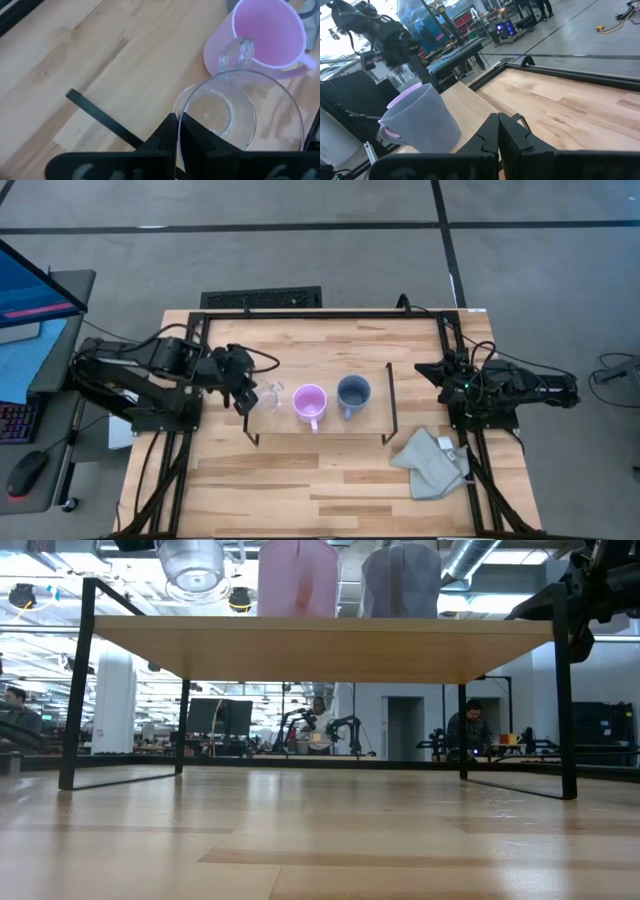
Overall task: Stack small to large cups/mugs on shelf
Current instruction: Put the transparent mug on the shelf
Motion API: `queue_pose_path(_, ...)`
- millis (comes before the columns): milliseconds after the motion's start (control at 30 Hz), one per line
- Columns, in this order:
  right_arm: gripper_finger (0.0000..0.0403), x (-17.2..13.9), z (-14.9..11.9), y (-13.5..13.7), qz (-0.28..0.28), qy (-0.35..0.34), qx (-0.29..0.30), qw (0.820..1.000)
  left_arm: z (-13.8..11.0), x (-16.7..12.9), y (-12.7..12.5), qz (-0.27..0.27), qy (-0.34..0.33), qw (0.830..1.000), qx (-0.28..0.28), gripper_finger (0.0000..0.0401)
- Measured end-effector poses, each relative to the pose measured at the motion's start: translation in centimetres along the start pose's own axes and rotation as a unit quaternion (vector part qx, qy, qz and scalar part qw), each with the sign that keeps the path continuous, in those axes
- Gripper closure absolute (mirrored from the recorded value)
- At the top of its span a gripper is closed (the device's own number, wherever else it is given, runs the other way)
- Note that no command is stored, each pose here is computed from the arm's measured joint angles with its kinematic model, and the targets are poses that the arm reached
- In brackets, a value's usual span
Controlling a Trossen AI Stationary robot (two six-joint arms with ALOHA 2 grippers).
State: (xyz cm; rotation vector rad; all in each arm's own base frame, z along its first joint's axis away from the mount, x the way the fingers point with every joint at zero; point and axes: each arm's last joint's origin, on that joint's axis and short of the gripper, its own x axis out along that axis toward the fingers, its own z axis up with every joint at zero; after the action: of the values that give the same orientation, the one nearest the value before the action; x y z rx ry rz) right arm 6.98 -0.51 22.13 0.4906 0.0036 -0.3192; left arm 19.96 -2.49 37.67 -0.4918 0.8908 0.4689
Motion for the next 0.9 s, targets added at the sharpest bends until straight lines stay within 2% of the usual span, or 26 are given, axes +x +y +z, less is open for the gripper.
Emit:
queue_pose_path(233,0.0378,0.0,0.0,0.0,0.000,0.000,0.000,1.000,0.4,0.1,0.3,0.005,-0.012,1.000,0.013,0.0401)
queue_pose_path(400,0.0378,0.0,0.0,0.0,0.000,0.000,0.000,1.000,0.8,0.1,0.2,0.016,-0.043,0.999,0.016,0.0401)
queue_pose_path(533,0.0378,0.0,0.0,0.0,0.000,0.000,0.000,1.000,0.9,0.1,0.0,0.005,-0.046,0.999,0.025,0.0401)
queue_pose_path(633,0.0378,0.0,0.0,0.0,0.000,0.000,0.000,1.000,0.7,-0.6,0.4,0.000,-0.050,0.998,0.024,0.0401)
queue_pose_path(900,0.0378,0.0,0.0,0.0,0.000,0.000,0.000,1.000,0.1,-3.6,1.9,-0.006,-0.118,0.993,-0.001,0.0401)
